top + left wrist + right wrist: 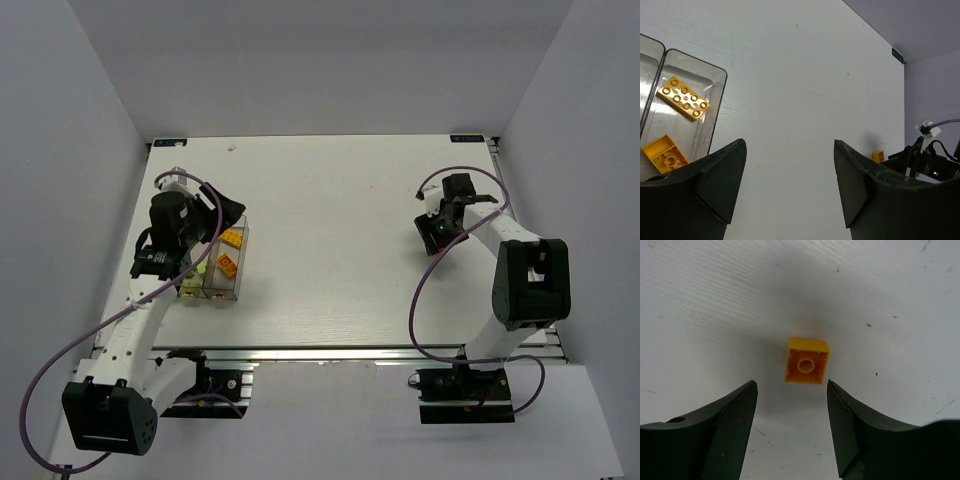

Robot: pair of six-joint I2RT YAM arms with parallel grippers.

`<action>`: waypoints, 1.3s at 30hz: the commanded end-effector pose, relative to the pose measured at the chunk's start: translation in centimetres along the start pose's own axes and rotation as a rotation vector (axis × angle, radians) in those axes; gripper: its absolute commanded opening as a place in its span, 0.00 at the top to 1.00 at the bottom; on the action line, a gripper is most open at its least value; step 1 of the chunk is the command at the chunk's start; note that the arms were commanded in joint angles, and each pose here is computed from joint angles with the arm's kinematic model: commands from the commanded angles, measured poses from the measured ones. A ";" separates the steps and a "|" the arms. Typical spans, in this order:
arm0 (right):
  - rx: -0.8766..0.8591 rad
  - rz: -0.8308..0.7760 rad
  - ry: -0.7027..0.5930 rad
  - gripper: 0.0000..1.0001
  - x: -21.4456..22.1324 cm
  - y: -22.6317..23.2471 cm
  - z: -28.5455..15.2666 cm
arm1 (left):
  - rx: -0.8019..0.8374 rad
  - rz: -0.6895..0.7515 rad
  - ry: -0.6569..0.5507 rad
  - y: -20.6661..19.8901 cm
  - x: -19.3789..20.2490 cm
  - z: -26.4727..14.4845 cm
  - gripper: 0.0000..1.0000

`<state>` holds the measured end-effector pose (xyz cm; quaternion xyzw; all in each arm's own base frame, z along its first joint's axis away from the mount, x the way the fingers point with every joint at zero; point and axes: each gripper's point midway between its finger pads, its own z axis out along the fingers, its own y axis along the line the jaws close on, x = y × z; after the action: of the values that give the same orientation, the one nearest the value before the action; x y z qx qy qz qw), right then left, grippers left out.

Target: Sort the legos into containers by color

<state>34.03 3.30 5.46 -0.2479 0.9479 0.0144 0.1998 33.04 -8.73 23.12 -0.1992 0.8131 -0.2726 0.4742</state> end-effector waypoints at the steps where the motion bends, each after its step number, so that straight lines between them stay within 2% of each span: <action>1: 0.026 -0.005 0.000 0.37 -0.5 -1.0 0.6 | 0.014 -0.019 -0.060 -0.3 -0.9 -0.6 0.20; 9: 0.056 -0.023 0.024 0.40 0.2 -2.7 2.1 | 0.010 -0.070 -0.105 0.0 -0.9 -1.7 0.19; 10: 0.049 -0.022 0.032 0.41 0.4 -2.7 2.5 | 0.012 -0.071 -0.108 -0.1 -1.0 -1.8 0.03; 16: -0.012 -0.012 0.021 0.50 0.3 -1.8 3.3 | 0.009 -0.048 -0.099 -0.3 -1.2 -1.9 0.02; 19: -0.044 -0.010 0.028 0.59 0.5 -1.2 3.5 | 0.020 -0.044 -0.109 -0.7 -1.6 -2.1 0.02; 20: -0.058 -0.014 0.014 0.68 0.1 -1.0 3.4 | 0.024 -0.042 -0.110 -0.8 -1.7 -2.1 0.02; 22: -0.068 -0.027 -0.025 0.77 -0.8 -0.9 2.6 | 0.027 -0.038 -0.118 -0.9 -1.8 -2.2 0.02; 23: -0.096 -0.040 -0.059 0.87 -1.6 -0.5 2.3 | 0.030 -0.035 -0.121 -1.0 -1.9 -2.3 0.02; 25: -0.119 -0.084 -0.125 0.97 -3.1 -0.1 1.0 | 0.033 -0.033 -0.130 -1.1 -2.1 -2.6 0.02; 26: -0.180 -0.107 -0.175 1.00 -4.0 0.9 0.4 | 0.036 -0.030 -0.136 -1.2 -2.2 -2.7 0.02; 28: -0.248 -0.198 -0.269 1.00 -6.2 2.2 -1.4 | 0.032 -0.026 -0.143 -1.1 -2.3 -2.9 0.02; 29: -0.351 -0.236 -0.322 1.00 -7.0 4.3 -2.5 | 0.031 -0.024 -0.154 -1.1 -2.5 -3.1 0.02; 31: -0.446 -0.356 -0.413 1.00 -9.1 7.1 -4.7 | 0.031 -0.017 -0.164 -1.2 -2.8 -3.4 0.02; 33: -0.587 -0.528 -0.518 1.00 -10.6 11.6 -6.7 | 0.023 -0.010 -0.172 -1.2 -2.9 -3.7 0.02; 36: -0.675 -0.722 -0.631 1.00 -12.9 17.7 -8.2 | 0.006 -0.008 -0.188 -0.9 -3.1 -4.2 0.02; 38: -0.696 -0.791 -0.678 1.00 -14.1 20.6 -8.6 | -0.016 -0.011 -0.185 -0.5 -3.0 -4.5 0.02; 39: -0.722 -0.832 -0.720 1.00 -15.3 23.5 -8.7 | -0.028 -0.011 -0.197 -0.3 -3.1 -4.7 0.02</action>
<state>33.63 23.34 14.77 -0.5671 0.6871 0.2854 0.3534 30.93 -6.98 25.65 -0.2302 0.7746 -0.2617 0.5277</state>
